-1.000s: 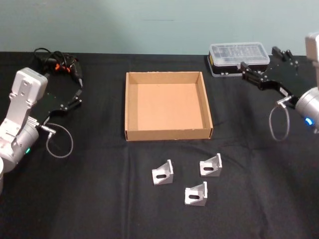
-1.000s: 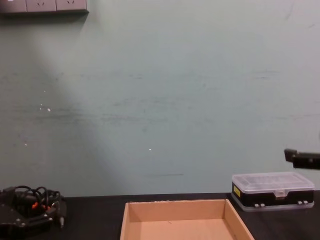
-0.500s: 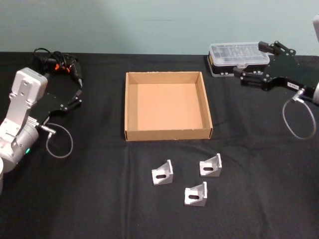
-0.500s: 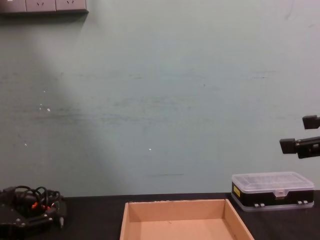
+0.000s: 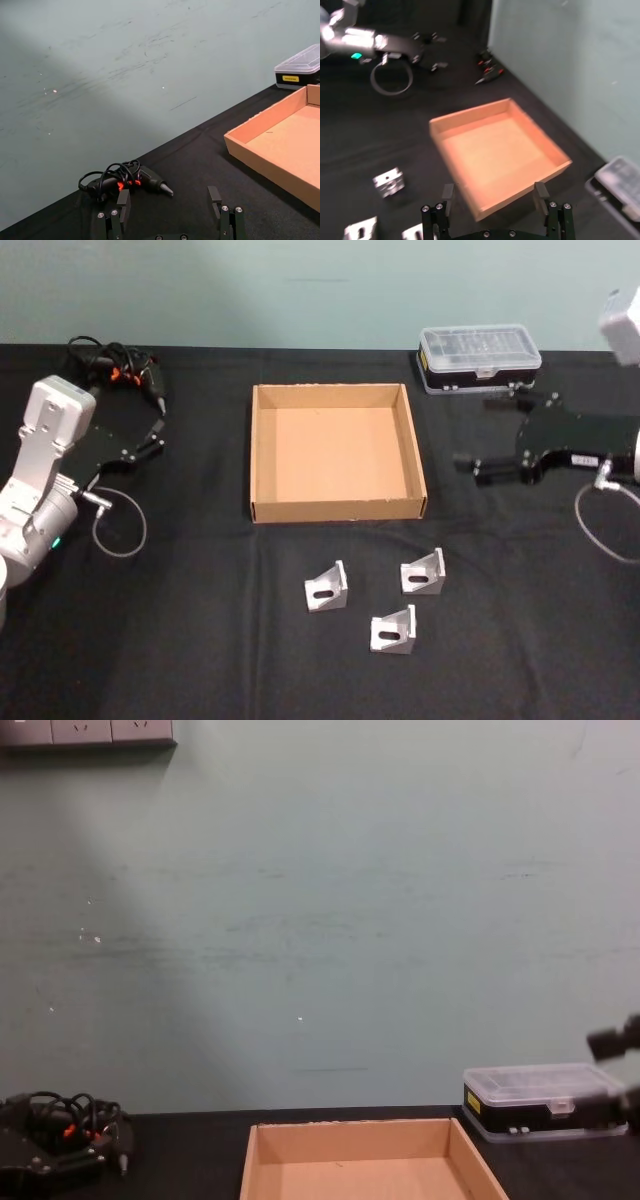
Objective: Use one hand to pick up the angle iron from the table and place it into the box.
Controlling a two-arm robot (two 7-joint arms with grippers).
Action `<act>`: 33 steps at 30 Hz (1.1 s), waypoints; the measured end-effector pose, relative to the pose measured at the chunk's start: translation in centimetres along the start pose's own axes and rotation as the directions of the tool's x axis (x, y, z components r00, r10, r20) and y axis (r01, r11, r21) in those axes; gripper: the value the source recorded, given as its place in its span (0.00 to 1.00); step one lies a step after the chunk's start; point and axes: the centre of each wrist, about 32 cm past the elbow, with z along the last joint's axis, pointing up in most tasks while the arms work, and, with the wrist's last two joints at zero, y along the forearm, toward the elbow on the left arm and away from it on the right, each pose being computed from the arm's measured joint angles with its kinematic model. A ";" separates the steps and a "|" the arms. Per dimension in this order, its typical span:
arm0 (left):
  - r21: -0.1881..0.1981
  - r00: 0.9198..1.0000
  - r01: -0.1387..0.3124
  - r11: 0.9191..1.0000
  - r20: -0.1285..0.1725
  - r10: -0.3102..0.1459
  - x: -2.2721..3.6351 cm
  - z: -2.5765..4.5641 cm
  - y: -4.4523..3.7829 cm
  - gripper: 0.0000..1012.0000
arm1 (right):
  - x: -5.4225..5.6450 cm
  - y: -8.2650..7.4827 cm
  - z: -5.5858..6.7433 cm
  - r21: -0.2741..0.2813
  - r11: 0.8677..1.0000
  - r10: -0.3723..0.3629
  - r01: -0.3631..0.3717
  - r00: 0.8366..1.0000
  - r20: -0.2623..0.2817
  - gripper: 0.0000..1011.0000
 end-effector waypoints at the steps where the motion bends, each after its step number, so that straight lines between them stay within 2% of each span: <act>1: 0.000 1.000 0.000 1.000 0.000 0.000 0.00 0.00 0.00 0.99 | -0.1 0.1 -0.1 -0.008 1.000 0.012 -0.012 1.000 -0.002 0.99; 8: 0.000 1.000 0.000 1.000 0.000 0.000 0.00 0.00 0.00 0.99 | -1.0 1.1 -1.6 -0.079 0.990 0.116 -0.118 0.993 -0.031 0.99; 16: 0.000 1.000 0.000 1.000 0.000 0.000 0.00 0.00 0.00 0.99 | -1.5 1.7 -2.7 -0.129 0.976 0.172 -0.177 0.984 -0.050 0.99; 26: 0.000 1.000 0.000 1.000 0.000 0.000 0.00 0.00 0.00 0.99 | -1.5 2.2 -3.2 -0.164 0.954 0.244 -0.251 0.968 -0.064 0.99; 33: 0.000 1.000 0.000 1.000 0.000 0.000 0.00 0.00 0.00 0.99 | -1.5 2.8 -3.4 -0.199 0.937 0.284 -0.288 0.958 -0.049 0.99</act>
